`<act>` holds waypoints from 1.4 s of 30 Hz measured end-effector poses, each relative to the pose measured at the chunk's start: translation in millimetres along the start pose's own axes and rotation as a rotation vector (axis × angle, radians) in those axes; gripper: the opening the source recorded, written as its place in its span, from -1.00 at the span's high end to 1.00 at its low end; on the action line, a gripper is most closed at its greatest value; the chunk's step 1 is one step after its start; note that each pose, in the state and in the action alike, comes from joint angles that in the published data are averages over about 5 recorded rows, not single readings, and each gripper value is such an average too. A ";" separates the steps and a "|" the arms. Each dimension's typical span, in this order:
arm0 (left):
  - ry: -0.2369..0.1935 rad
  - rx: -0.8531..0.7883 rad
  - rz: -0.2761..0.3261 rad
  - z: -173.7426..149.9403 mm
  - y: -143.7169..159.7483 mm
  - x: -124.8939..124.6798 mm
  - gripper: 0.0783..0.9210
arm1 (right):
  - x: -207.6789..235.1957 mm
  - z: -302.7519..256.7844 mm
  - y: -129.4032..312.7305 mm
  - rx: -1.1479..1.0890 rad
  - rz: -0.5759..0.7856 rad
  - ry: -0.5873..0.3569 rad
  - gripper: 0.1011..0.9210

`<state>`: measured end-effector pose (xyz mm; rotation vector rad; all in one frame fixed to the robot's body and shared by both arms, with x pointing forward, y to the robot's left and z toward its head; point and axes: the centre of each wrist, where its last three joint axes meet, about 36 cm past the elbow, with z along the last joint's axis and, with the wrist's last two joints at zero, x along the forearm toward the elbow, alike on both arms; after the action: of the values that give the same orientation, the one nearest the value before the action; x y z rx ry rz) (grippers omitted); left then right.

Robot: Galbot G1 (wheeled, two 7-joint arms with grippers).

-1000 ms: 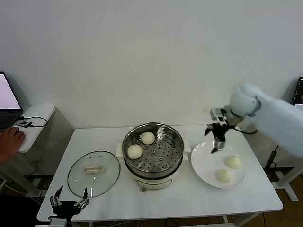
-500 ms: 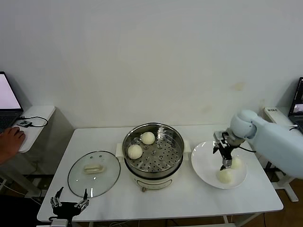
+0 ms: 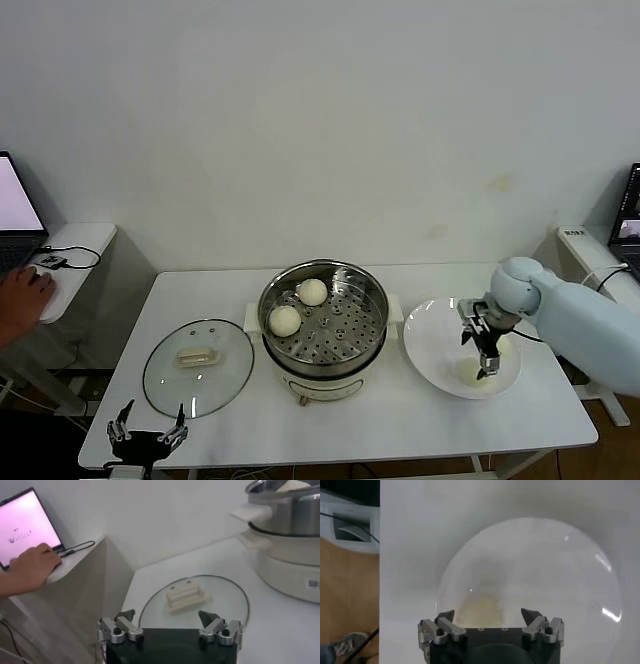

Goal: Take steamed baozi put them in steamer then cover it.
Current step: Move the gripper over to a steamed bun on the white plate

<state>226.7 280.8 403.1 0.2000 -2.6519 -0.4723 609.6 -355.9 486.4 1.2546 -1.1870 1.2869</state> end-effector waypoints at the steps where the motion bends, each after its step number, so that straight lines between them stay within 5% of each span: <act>1: 0.001 -0.001 0.000 0.4 0.1 -0.2 -0.77 | -2.0 0.9 0.3 -0.002 -0.001 0.001 -0.76; 20: 0.022 -0.002 0.000 8.5 -1.3 -4.8 -0.77 | -30.8 8.8 2.9 -0.035 -0.014 0.008 -0.75; 31: 0.029 0.002 0.004 11.4 -4.4 -7.8 -0.77 | -31.9 18.9 2.7 -0.056 -0.021 0.014 -0.18; 42: 0.019 0.009 0.005 10.0 -6.1 -12.6 -0.77 | 0.3 27.8 -2.8 -0.068 0.004 0.001 0.03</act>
<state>234.0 280.8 387.5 0.1997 -2.6356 -0.4552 614.5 -383.4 486.9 1.2027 -1.2225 1.2399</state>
